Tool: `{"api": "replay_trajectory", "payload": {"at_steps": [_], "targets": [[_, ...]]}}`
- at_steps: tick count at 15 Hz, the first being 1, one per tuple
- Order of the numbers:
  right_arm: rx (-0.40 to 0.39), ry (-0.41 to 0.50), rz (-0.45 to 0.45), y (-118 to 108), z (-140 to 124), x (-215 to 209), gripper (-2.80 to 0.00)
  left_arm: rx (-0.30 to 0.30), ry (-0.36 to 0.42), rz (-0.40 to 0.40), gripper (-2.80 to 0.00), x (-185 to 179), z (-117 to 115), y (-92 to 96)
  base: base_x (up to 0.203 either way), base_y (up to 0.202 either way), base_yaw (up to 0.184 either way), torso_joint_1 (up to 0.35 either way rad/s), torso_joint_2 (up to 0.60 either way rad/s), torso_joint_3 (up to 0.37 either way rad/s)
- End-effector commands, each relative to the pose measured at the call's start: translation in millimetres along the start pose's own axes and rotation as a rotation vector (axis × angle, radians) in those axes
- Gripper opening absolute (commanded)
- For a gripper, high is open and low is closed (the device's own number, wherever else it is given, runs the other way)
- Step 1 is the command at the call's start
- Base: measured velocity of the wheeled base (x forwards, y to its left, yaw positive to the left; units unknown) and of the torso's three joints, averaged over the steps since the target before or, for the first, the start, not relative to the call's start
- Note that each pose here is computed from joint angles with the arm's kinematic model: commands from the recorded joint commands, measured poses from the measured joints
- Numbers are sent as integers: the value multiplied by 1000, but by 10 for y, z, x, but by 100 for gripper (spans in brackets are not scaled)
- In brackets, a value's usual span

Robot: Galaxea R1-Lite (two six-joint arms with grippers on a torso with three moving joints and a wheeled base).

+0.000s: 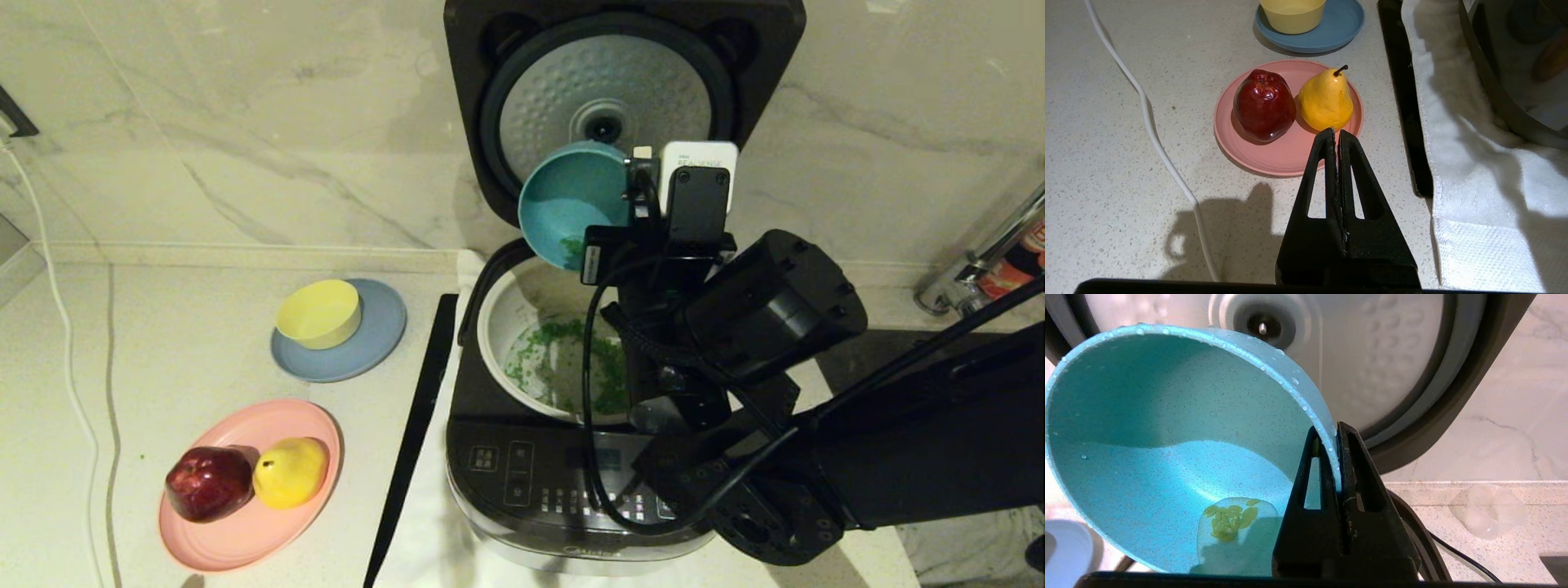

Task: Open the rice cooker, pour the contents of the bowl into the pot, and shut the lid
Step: Pour the water from the bowl into the rice cooker

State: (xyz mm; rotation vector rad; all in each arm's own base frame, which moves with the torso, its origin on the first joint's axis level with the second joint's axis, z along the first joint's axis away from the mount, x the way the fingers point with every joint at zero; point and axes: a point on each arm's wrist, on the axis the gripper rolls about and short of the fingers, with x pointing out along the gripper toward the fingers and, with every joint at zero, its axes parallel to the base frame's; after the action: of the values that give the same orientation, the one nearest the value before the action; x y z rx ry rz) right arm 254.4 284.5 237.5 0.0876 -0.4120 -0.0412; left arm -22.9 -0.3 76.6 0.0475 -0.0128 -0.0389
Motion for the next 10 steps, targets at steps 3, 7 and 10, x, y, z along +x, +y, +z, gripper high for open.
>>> {"api": "replay_trajectory", "payload": {"at_steps": [3, 7, 10], "targets": [[-6, -22, -28, -43, 131, 29, -280, 0, 7, -1, -280, 6, -20, -1, 0, 0, 0, 0, 0, 0], [-48, 26, -37, -16, 213, 106, -280, 0, 7, -4, -280, 6, -20, -1, 0, 0, 0, 0, 0, 0], [-62, 62, -40, -67, 415, 145, -280, 0, 7, -2, -280, 6, -20, -1, 0, 0, 0, 0, 0, 0]]}}
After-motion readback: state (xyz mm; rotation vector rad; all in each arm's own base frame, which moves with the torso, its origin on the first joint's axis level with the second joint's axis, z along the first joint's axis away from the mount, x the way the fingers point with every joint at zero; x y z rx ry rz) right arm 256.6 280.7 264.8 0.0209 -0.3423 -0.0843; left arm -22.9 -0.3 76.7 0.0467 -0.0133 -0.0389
